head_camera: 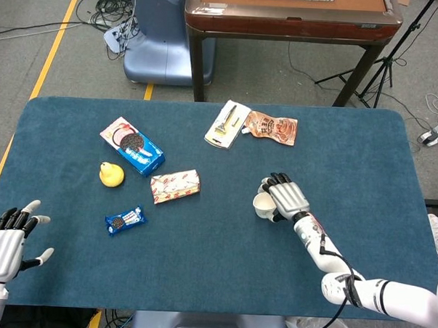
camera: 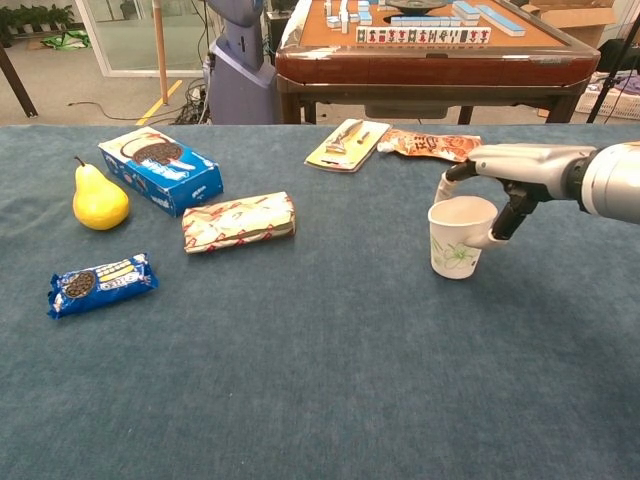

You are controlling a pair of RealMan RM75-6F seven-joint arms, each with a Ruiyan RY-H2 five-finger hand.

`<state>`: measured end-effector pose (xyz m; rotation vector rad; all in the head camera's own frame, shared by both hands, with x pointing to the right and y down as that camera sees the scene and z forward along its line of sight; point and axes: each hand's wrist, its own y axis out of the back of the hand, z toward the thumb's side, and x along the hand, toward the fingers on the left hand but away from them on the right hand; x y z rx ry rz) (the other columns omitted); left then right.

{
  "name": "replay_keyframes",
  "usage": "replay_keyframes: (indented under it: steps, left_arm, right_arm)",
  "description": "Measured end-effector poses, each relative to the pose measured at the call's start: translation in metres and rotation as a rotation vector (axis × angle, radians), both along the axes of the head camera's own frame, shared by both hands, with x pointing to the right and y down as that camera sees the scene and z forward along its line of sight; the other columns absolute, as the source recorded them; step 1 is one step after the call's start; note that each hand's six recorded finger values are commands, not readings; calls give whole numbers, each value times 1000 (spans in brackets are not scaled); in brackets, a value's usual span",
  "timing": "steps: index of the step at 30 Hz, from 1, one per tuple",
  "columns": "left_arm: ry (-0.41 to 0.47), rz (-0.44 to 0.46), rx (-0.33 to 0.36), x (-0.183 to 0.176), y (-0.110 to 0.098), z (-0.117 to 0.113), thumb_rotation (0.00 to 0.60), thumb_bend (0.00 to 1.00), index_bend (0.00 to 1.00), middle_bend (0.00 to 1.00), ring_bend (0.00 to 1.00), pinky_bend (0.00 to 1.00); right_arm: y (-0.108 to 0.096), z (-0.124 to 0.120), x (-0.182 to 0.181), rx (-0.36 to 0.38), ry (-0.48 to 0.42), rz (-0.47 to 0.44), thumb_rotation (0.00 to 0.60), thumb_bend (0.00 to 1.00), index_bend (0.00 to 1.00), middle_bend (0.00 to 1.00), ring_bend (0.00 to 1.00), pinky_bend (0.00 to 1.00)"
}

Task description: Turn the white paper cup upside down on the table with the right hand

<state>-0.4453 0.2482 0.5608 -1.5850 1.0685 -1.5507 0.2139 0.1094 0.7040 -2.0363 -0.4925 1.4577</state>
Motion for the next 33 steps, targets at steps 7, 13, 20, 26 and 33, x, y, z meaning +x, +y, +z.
replay_keyframes:
  steps: [7, 13, 20, 26, 33]
  left_arm:
    - [2, 2, 1, 0, -1, -2, 600, 146, 347, 126, 162, 85]
    - [5, 4, -2, 1, 0, -1, 600, 146, 346, 126, 162, 85]
    - [2, -10, -1, -2, 3, -4, 600, 146, 342, 126, 162, 84]
    - [-5, -17, -4, -5, 5, -5, 600, 146, 342, 126, 161, 84]
    - [-6, -15, 0, -5, 6, -8, 600, 146, 342, 126, 160, 84]
  right_arm:
    - [-6, -11, 3, 74, 56, -80, 600, 354, 385, 229, 7, 64]
    - [-15, -21, 0, 190, 194, -249, 600, 355, 385, 229, 7, 53]
    - [-14, -12, -13, 285, 376, -478, 600, 356, 385, 215, 7, 15]
    - [-4, 10, -23, 278, 409, -515, 600, 350, 328, 181, 4, 0]
    - [1, 12, -33, 236, 348, -453, 600, 169, 13, 60, 0, 0]
